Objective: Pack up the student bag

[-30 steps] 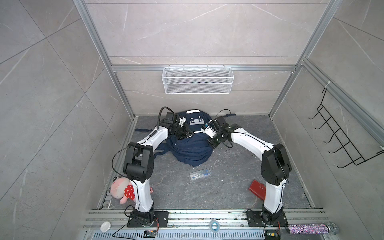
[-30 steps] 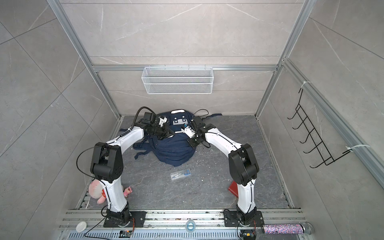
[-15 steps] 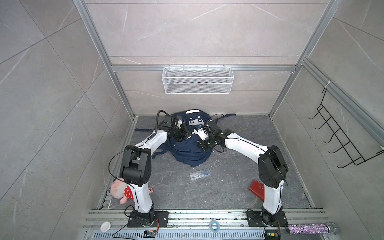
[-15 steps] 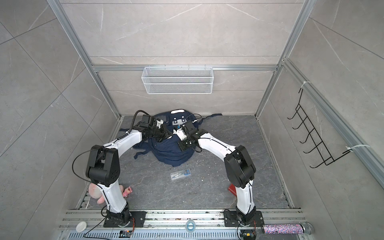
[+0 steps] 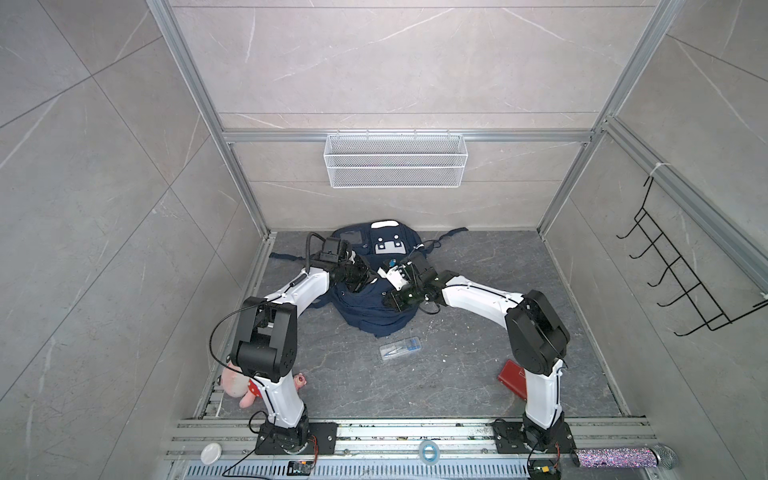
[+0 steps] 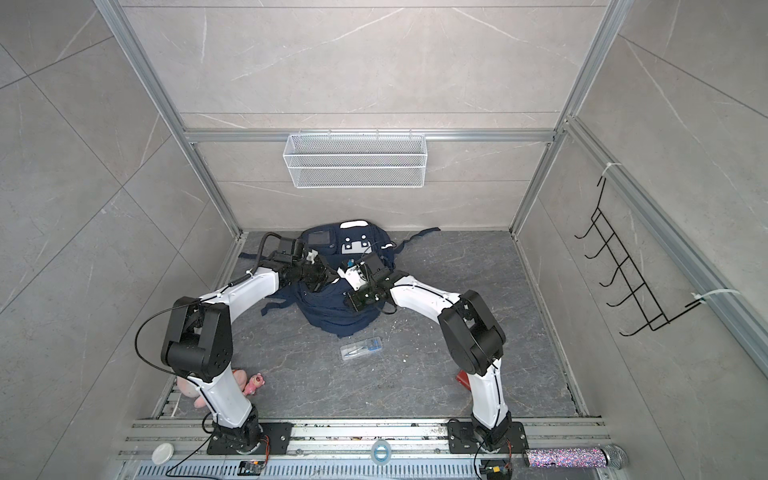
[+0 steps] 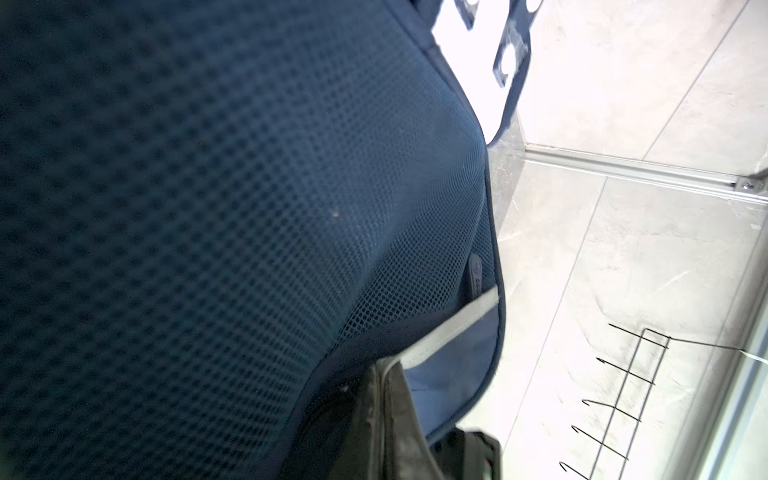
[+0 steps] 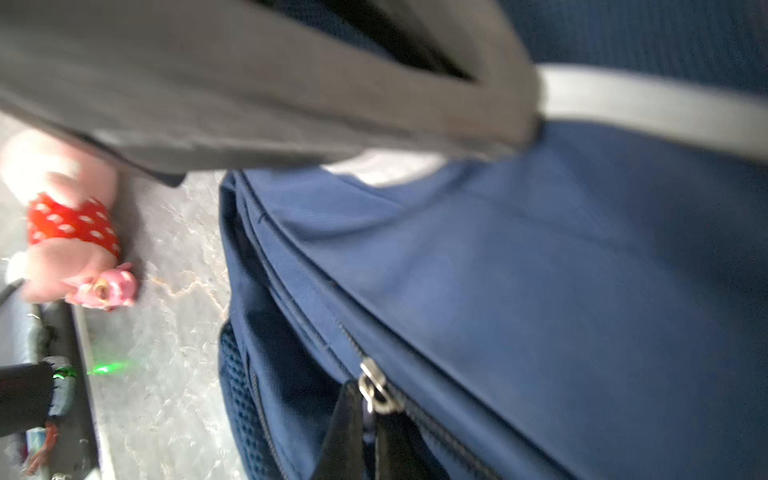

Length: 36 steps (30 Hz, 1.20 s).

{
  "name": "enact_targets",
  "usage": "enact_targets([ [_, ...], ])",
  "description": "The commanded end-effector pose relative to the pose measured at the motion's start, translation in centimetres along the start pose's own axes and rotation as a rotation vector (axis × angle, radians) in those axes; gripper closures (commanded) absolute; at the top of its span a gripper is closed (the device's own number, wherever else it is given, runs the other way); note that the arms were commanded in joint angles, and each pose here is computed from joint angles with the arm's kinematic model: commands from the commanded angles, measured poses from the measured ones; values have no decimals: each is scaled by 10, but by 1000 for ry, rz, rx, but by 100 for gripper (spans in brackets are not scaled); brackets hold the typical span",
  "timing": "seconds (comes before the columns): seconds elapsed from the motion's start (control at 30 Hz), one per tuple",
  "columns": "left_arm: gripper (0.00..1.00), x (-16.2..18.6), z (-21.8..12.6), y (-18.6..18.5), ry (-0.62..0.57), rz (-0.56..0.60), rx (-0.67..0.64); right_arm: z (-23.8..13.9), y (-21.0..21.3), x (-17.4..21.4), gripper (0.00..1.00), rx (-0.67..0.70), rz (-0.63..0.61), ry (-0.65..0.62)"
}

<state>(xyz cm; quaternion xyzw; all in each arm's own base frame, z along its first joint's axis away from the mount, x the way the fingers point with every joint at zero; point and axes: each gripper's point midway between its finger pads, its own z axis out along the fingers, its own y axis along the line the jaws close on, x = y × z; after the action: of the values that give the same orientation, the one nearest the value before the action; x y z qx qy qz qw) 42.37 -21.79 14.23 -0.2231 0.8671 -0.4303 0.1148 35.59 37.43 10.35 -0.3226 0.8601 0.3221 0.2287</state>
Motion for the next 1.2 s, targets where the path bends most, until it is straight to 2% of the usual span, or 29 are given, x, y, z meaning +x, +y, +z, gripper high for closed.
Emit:
enact_targets([
  [0.0, 100, -27, -31, -52, -170, 74, 152, -22, -8, 12, 100, -64, 138, 14],
  [0.13, 100, -4, -24, -44, -124, 73, 143, -46, -51, 2, 100, 17, 141, -3],
  [0.27, 100, 3, -23, -44, -106, 124, 143, -68, -93, -13, 100, 85, 137, -14],
  [0.4, 100, 9, -24, -54, -88, 206, 137, -76, -124, -23, 100, 136, 124, -17],
  [0.5, 100, 11, -20, -56, -64, 227, 142, -76, -134, -35, 100, 145, 101, -19],
  [0.57, 90, 11, -14, -58, -28, 246, 135, -76, -137, -44, 100, 148, 85, -28],
  [0.67, 67, 9, -11, -61, 6, 295, 110, -73, -140, -52, 100, 152, 69, -32],
  [0.77, 51, -2, -25, -53, -9, 368, -12, -70, -144, -55, 100, 155, 53, -25],
  [0.83, 44, -16, -39, -36, -23, 351, -65, -69, -146, -56, 100, 163, 39, -16],
  [0.93, 39, -40, -55, 5, -27, 282, -139, -68, -147, -59, 100, 169, 14, 4],
  [1.03, 38, -51, -55, 38, 11, 263, -189, -64, -146, -64, 100, 180, -38, 41],
  [1.17, 38, -50, -38, 52, 98, 300, -195, -57, -147, -75, 100, 185, -47, 36],
])
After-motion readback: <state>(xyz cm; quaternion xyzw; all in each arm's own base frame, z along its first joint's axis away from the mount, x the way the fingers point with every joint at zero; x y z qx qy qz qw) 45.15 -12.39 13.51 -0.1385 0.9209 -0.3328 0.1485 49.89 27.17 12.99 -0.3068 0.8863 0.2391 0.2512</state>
